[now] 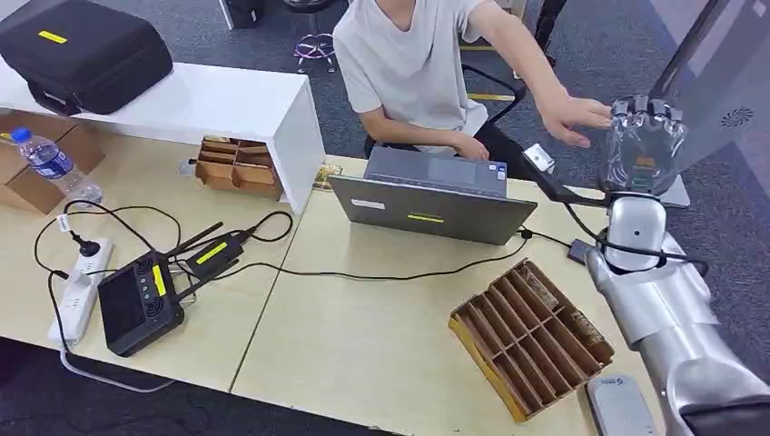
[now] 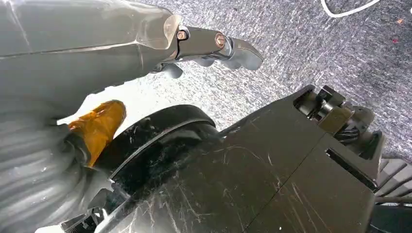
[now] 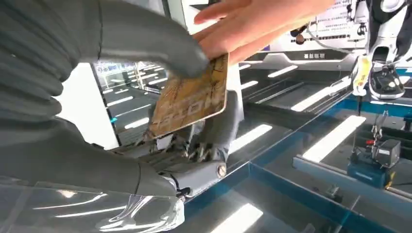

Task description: Pass the card to the sensor for recognition and then transmit it.

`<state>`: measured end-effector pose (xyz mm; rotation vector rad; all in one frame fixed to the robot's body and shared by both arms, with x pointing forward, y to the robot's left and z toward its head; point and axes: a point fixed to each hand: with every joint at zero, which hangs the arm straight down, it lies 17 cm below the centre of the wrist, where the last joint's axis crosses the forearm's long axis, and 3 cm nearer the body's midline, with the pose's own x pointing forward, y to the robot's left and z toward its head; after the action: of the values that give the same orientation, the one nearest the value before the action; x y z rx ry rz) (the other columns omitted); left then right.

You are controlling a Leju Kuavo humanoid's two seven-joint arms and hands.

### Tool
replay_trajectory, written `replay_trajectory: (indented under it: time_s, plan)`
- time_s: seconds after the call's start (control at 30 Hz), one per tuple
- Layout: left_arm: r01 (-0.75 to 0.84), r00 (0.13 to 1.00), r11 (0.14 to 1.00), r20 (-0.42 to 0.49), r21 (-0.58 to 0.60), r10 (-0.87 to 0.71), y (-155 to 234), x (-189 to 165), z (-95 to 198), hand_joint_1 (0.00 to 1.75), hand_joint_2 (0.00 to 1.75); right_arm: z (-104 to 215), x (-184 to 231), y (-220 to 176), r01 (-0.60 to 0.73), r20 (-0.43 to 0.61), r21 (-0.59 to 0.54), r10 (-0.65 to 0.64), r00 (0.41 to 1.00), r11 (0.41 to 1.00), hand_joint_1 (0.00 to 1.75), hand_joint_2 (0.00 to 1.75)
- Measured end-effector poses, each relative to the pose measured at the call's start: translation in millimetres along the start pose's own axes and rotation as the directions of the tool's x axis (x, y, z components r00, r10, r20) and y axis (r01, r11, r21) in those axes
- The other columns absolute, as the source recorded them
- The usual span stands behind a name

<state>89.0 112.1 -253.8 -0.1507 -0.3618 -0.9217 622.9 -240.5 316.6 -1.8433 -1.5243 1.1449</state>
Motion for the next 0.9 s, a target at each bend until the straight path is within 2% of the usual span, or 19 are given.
replay_trajectory:
  time_s: [0.7,0.9]
  plan:
    - [0.014,1.0,1.0,-0.009,0.006,-0.014,1.4,-1.1,-0.3,0.0,1.75,4.0,0.3,9.0,-0.003,-0.007,0.024,0.004,1.0,1.0,0.0,1.75]
    - [-0.001,1.0,1.0,0.007,-0.002,0.001,2.2,-3.1,0.5,0.0,1.75,13.7,-38.6,24.6,-0.064,-0.04,0.049,0.066,0.997,0.997,0.0,1.75]
